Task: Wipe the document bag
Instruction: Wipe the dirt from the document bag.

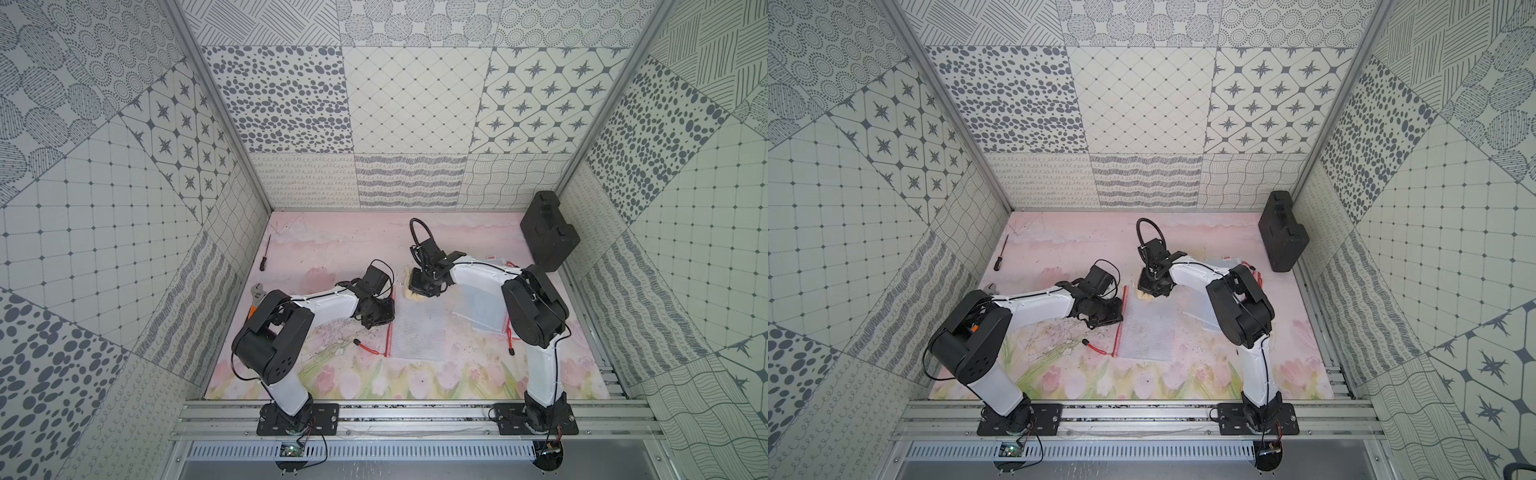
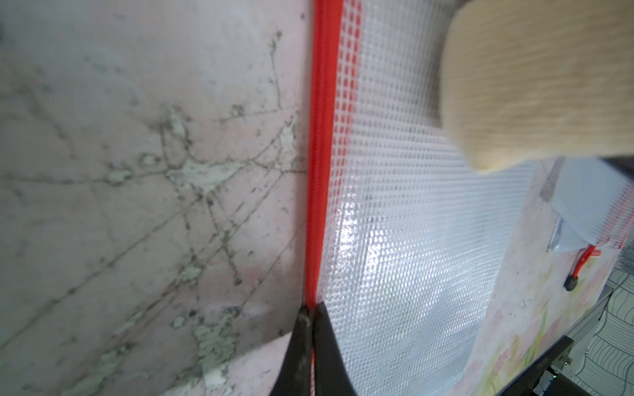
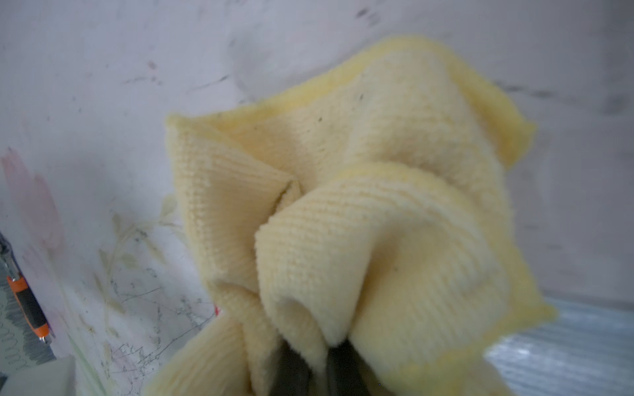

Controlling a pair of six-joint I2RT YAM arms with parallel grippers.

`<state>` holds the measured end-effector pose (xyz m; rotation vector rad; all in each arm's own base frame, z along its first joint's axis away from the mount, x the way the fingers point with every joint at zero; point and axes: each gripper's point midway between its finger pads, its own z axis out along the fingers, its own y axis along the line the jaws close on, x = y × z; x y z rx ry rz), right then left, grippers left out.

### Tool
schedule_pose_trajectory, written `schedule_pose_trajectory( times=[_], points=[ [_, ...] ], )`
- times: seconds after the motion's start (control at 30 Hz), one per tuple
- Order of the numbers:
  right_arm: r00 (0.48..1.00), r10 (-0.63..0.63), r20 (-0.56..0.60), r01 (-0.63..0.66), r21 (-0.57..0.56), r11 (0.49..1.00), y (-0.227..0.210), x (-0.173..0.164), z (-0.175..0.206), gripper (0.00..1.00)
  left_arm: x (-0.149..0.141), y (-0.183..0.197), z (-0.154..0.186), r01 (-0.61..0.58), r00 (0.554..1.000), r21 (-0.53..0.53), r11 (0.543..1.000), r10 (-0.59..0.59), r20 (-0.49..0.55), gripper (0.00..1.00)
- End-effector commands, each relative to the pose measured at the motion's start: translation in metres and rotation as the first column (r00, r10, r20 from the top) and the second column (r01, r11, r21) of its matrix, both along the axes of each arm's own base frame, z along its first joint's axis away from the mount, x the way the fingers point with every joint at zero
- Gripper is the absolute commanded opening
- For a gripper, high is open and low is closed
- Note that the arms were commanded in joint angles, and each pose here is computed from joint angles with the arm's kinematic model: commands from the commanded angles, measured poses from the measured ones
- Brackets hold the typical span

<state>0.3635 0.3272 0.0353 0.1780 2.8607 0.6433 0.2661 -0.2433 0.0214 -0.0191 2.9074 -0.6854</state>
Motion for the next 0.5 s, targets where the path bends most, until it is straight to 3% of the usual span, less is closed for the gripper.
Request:
schedule_pose_trajectory(
  times=[0.0, 0.1, 0.33, 0.47],
  points=[
    [0.997, 0.014, -0.08, -0.014, -0.004, 1.0, 0.011, -0.017, -0.024, 0.0, -0.009, 0.013, -0.007, 0.007, 1.0, 0.075, 0.997, -0.005, -0.031, 0.0],
    [0.995, -0.04, -0.088, 0.039, -0.007, 0.999, -0.018, -0.016, -0.026, 0.0, -0.012, 0.018, -0.007, 0.008, 1.0, 0.096, 0.995, -0.006, -0.026, 0.0],
    [0.973, -0.213, -0.094, 0.203, -0.098, 0.974, -0.134, -0.025, -0.028, 0.0, -0.01, 0.018, -0.008, -0.011, 1.0, 0.09, 0.996, 0.013, -0.023, 0.0],
    [0.977, -0.188, -0.104, 0.179, -0.089, 0.98, -0.129, -0.031, -0.027, 0.0, -0.009, 0.016, -0.011, -0.008, 0.999, 0.093, 0.996, 0.012, -0.032, 0.0]
  ],
)
